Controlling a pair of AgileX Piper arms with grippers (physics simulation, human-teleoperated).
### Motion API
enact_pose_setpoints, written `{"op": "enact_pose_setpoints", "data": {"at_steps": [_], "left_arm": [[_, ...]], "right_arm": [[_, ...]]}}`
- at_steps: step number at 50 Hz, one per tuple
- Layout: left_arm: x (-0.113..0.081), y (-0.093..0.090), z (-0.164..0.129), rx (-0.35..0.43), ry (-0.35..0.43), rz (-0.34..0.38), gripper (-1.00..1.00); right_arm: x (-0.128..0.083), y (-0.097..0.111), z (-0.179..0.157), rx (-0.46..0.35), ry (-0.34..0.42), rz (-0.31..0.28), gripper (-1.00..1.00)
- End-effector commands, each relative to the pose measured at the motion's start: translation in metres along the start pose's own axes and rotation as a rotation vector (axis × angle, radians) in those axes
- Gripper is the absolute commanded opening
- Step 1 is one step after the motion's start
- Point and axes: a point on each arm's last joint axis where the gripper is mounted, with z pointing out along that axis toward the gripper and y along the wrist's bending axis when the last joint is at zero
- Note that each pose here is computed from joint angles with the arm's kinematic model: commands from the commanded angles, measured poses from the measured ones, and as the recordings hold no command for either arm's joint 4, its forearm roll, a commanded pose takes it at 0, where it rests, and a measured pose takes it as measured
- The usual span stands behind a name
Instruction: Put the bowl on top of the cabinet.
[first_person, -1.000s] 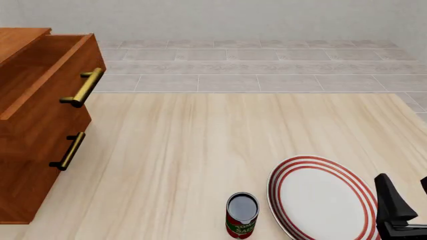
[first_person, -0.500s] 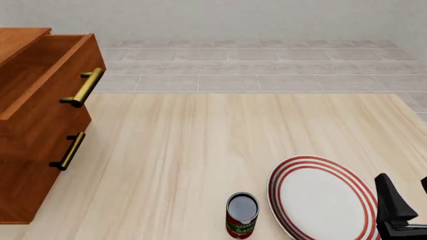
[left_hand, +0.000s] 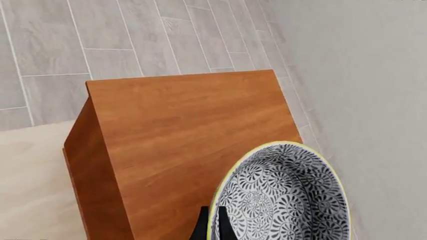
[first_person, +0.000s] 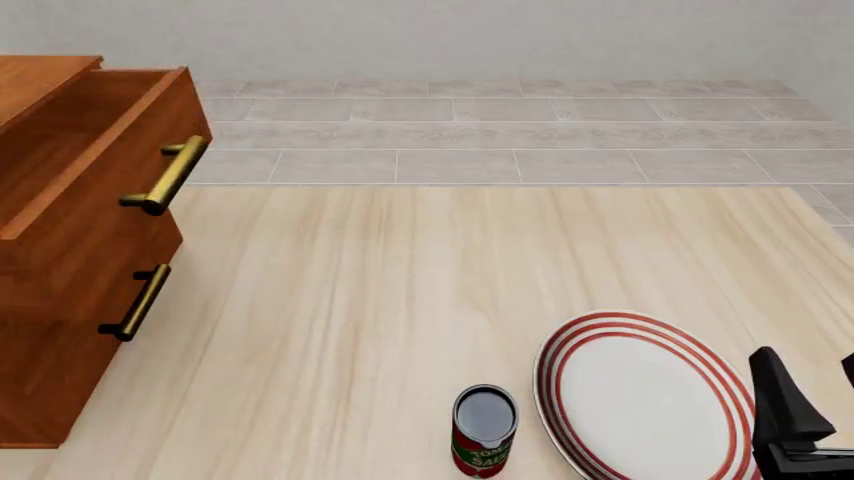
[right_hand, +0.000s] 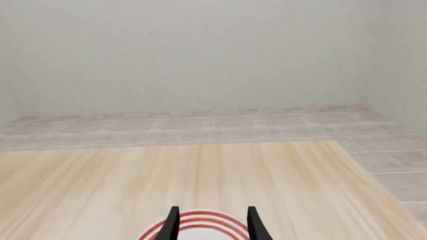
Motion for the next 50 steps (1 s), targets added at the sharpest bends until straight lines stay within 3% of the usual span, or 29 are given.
{"op": "enact_pose_setpoints", "data": {"at_steps": [1,50], "left_arm": [[0.000,0.002,0.003,0.000,-0.002,-0.009,-1.00],[0.006,0.011,0.013,-0.022,0.004,-0.042,-1.00]], "right_arm": [[0.000,0.000,0.000,0.000,0.000,0.000,1.00],[0.001,0.000,0.000,-0.003,0.002,-0.005,1.00]]}}
